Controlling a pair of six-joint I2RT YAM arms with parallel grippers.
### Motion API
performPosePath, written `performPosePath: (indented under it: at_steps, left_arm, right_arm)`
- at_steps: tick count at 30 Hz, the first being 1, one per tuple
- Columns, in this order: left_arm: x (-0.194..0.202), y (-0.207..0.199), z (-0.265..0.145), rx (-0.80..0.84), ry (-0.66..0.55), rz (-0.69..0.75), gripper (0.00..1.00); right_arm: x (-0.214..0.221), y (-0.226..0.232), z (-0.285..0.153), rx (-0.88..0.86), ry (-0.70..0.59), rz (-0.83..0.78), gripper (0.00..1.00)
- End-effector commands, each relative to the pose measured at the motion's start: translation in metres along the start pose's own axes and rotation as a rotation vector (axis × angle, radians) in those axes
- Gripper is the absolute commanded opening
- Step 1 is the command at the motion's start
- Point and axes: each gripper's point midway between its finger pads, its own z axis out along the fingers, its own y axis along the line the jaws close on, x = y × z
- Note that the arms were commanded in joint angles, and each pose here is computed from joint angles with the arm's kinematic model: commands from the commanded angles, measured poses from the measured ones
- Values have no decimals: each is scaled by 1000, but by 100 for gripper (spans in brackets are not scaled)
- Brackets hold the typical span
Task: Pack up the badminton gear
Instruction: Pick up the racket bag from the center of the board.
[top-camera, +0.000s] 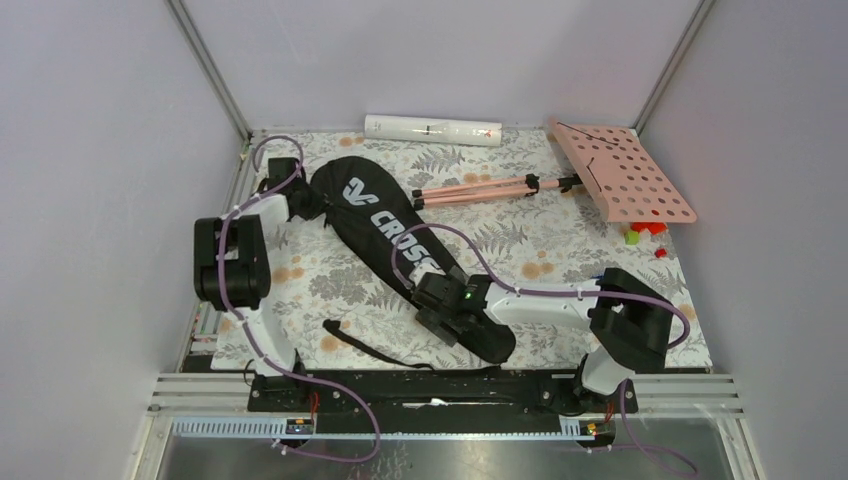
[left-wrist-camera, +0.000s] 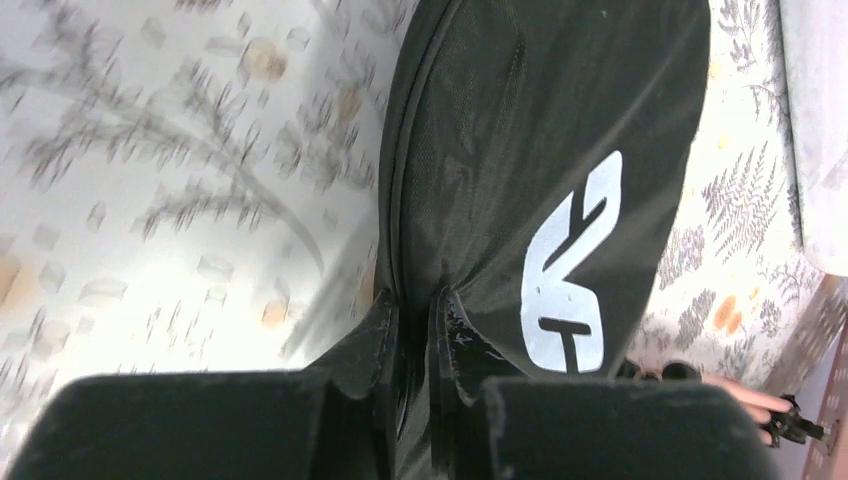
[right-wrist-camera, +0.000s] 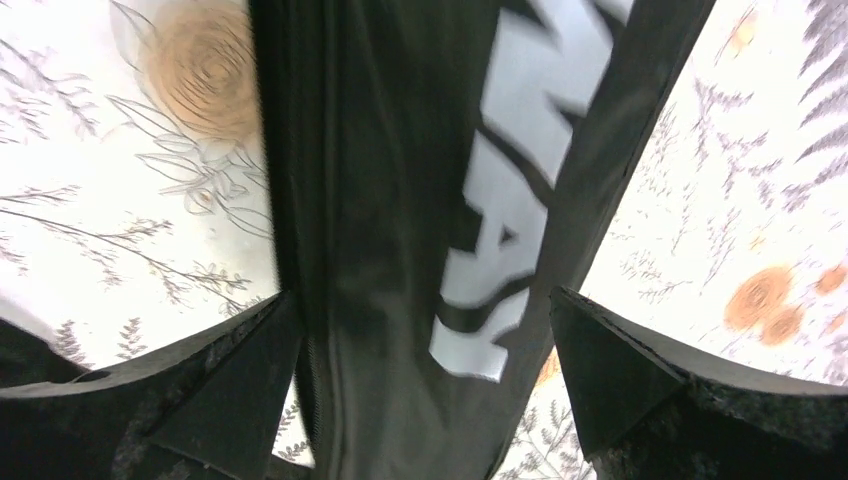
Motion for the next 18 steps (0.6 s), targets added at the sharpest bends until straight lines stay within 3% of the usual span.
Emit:
performPosePath:
  at_steps: [1,9,13,18]
  left_arm:
    - [23,30,-49,-159,19,-8,0]
    - [47,68,-124,-356,15,-113,0]
    - [66,75,-145,-389,81,-131,0]
    - [69,82,-161,-414,49,-171,0]
  right_arm:
    - [-84,0,-35,-53,-308,-86,100]
    - [-187,57,-68,-229,-750,-483,100]
    - [-210,76,-50,-232,-769,-561,100]
    - [-213,103,-52,-258,-808,-690,100]
